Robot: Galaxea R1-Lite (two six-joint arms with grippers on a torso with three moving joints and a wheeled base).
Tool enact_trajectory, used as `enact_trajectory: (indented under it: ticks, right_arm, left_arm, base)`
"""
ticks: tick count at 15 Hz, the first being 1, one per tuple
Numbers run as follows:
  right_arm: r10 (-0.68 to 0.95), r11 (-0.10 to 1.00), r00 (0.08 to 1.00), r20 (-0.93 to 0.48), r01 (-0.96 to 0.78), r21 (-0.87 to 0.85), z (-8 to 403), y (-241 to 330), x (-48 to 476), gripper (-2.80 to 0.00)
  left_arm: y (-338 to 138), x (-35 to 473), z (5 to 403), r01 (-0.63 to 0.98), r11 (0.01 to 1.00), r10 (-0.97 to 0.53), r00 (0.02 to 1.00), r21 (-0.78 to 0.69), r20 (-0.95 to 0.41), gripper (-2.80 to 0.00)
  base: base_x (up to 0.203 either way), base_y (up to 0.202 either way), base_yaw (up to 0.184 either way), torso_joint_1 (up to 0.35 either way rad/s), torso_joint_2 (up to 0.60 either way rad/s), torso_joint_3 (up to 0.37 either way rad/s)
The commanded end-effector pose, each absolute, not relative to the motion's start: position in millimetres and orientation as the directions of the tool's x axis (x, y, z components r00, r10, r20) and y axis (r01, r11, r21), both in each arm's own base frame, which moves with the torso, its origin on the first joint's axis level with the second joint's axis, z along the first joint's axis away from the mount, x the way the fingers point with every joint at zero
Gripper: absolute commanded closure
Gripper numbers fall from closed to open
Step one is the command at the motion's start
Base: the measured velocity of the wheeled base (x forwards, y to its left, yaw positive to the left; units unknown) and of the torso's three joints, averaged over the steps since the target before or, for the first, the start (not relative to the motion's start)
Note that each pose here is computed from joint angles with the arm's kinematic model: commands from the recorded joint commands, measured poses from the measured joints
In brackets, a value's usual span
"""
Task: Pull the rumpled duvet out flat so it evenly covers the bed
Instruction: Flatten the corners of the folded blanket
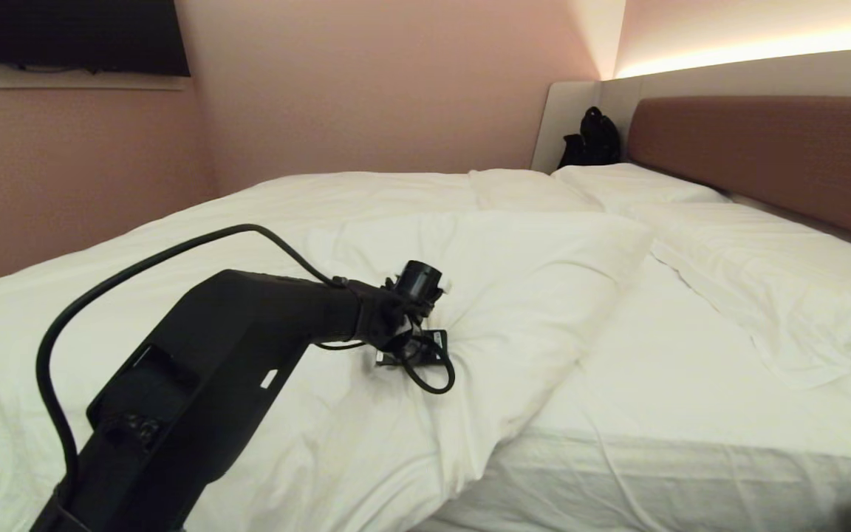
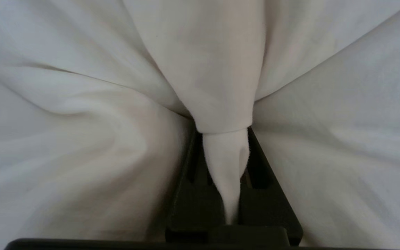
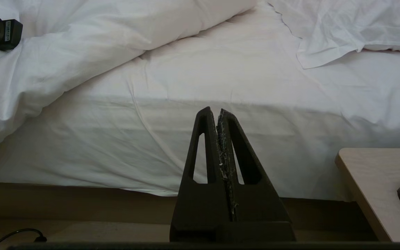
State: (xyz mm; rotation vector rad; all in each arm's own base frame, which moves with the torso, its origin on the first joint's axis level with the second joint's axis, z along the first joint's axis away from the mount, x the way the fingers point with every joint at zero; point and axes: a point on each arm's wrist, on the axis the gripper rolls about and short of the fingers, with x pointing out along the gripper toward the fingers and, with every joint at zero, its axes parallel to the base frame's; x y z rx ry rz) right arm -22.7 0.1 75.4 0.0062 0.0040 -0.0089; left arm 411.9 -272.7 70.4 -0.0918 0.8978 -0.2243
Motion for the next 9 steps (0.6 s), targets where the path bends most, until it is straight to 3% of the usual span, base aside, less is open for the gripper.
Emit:
enact_trajectory:
  ticks: [1, 9]
  right_arm:
    - [-0.009, 1.000, 1.000, -0.005, 0.009, 0.006, 75, 0, -23, 0.00]
    - [-0.009, 1.000, 1.000, -0.004, 0.009, 0.007, 75, 0, -23, 0.00]
  left_arm:
    - [-277, 406, 80, 0.168, 0.969, -0.246, 0.610, -0.180, -0.753, 0.00]
    - [-323, 340, 142, 0.303, 0.922, -0.381, 0.601, -0.241, -0.703, 0.00]
  base:
    - [0.000, 0.000, 0.000, 0.000, 0.00, 0.000]
    - [0.000, 0.000, 0.000, 0.000, 0.00, 0.000]
